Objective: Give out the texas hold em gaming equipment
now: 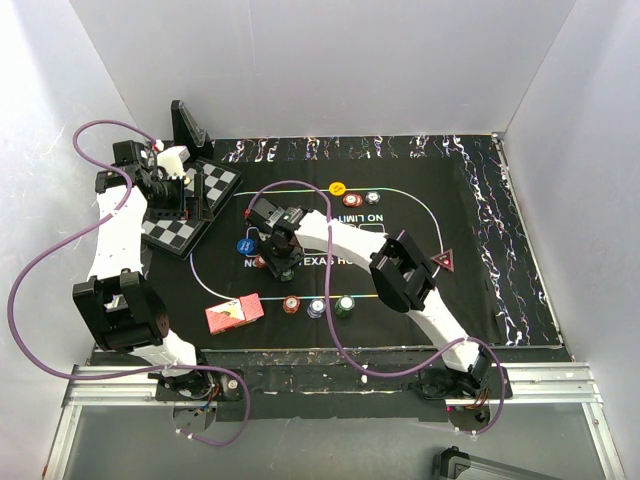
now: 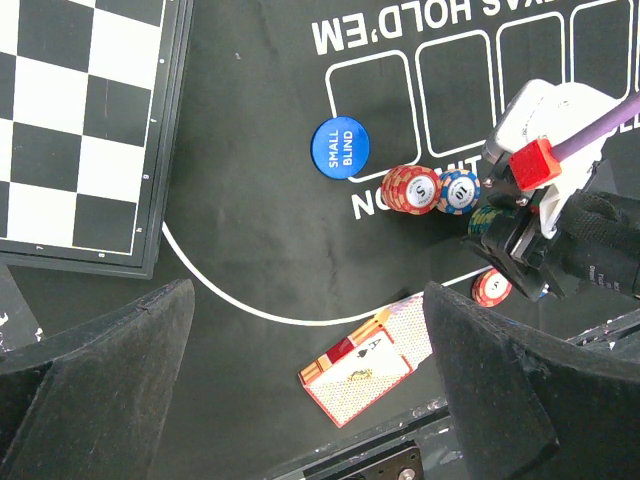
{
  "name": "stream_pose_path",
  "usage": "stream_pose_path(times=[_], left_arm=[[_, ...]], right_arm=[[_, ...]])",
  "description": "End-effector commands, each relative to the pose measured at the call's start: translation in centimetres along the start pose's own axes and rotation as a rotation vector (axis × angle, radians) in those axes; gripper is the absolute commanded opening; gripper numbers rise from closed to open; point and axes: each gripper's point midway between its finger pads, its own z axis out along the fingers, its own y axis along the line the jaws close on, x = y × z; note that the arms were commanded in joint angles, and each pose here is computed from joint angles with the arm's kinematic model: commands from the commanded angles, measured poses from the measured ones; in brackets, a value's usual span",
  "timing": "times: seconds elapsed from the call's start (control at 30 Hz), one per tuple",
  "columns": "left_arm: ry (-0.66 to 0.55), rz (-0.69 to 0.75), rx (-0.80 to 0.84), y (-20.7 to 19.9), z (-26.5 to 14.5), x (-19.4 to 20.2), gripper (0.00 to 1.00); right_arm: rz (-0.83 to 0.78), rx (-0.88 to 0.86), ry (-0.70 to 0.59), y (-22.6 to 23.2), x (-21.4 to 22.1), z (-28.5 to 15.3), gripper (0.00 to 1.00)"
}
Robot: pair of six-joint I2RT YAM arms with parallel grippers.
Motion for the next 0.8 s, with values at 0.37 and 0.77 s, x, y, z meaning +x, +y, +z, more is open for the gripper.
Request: stream_pose_path(times=[0.37,0.77], left_arm=[[-0.043,0.032,-0.001,-0.1,-0.7,-1.1,1.0],[-0.048,0.031,-0.002,-0.2,-1.0,-1.2,1.0]], right_arm=[[-0.034,-0.072,-0.001,4.0,0.3,0.4,0.07],[-0.046,-0.045,-0.036,3.5,-0.5,0.2,0.53]])
